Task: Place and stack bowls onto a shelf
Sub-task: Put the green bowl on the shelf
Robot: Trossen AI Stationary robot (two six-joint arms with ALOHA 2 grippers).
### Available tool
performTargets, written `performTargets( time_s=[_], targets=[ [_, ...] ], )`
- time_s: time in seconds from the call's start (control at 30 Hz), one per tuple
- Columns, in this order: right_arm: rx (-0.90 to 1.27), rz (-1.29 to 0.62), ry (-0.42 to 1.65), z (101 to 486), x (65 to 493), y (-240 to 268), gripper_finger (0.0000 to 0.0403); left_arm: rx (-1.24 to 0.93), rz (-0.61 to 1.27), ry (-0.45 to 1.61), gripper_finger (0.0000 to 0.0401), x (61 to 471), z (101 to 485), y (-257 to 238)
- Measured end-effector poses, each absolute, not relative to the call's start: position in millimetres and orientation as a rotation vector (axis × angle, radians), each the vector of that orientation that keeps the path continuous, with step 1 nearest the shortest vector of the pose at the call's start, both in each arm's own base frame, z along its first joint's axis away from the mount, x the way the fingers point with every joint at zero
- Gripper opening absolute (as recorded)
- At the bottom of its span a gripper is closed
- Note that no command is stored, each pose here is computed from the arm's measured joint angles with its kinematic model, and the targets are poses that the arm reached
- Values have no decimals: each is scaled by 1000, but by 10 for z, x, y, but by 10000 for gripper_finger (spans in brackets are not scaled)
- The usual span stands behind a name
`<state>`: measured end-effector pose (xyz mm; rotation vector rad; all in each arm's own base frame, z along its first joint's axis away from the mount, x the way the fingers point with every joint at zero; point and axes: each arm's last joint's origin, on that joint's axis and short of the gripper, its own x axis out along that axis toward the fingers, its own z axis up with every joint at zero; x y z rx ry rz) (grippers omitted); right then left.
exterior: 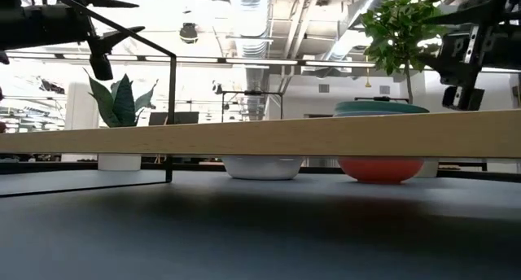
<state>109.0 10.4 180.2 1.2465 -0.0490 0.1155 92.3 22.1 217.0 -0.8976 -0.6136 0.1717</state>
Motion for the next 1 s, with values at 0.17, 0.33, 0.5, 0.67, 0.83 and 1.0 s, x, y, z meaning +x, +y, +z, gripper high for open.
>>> performTargets(
  time_s=[0.17,0.33,0.5,0.67,0.83,1.0],
  targets=[
    [1315,268,-270,2040,1037,86,240,-872,206,-578,147,1017,2335,239],
    [989,331,-639,2720,822,34,240,-792,245,-546,147,1121,2528,257],
    [711,-16,-404,3352,712,-31,235,-767,282,-536,147,1209,2668,278],
    [579,-433,51,3743,695,-124,225,-770,280,-534,147,1262,2764,286],
    [531,-621,392,3977,776,-188,219,-776,281,-530,147,1292,2806,291],
    [496,-766,660,3938,1020,-313,209,-794,278,-529,147,1298,2808,292]
  ],
)
